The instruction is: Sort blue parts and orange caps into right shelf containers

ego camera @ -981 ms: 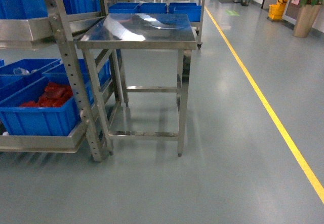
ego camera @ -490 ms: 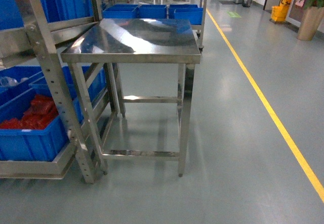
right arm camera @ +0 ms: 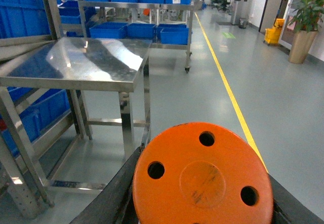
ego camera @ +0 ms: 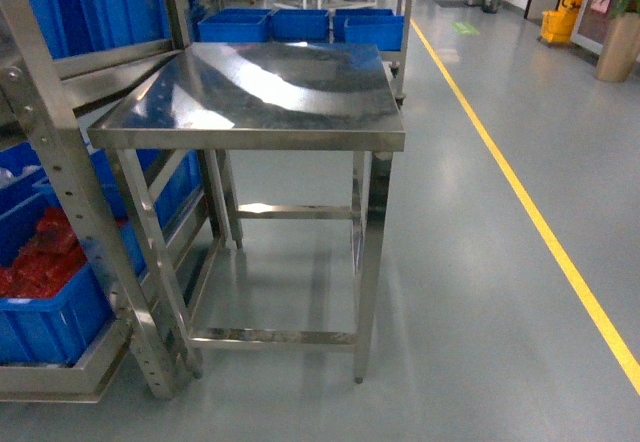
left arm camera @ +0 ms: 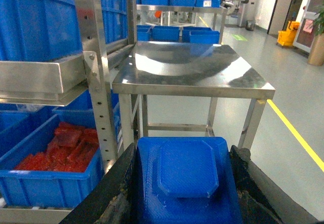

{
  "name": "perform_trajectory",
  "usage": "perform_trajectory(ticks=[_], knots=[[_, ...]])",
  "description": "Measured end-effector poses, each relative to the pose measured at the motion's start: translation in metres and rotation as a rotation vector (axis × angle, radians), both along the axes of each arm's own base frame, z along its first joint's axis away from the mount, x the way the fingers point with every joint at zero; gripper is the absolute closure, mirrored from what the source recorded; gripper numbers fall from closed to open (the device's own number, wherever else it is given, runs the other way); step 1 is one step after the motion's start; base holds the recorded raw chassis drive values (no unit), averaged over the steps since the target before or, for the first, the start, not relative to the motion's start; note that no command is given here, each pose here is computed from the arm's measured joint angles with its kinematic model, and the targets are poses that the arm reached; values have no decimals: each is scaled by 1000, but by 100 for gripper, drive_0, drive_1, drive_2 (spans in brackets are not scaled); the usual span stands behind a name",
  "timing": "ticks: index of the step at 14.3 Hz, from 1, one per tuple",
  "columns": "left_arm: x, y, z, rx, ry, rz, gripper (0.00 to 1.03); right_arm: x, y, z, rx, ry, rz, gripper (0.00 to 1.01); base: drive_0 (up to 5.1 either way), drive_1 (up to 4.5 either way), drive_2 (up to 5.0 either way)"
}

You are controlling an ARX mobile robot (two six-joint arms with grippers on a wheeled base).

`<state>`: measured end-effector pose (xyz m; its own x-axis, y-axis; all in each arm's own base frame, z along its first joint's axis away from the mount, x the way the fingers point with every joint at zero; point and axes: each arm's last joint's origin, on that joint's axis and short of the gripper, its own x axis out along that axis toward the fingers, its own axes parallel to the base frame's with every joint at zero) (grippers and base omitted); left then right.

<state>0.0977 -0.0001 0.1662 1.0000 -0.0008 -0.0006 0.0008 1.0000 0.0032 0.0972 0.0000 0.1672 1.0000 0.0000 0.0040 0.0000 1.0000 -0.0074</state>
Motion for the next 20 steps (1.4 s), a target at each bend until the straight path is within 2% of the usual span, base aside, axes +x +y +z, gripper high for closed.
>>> perform_trajectory(ticks=[3, 11, 20], knots=[[0, 0, -1, 0, 6, -2, 60, 0, 0, -1, 0, 6, -3, 56, -8, 416, -432], [0, 0, -1, 0, 6, 0, 60, 0, 0, 0, 0, 3, -3, 56, -448, 155, 385], [0, 0, -1, 0, 7, 1, 60, 0, 0, 0, 0, 2, -2, 56, -492, 244, 244]])
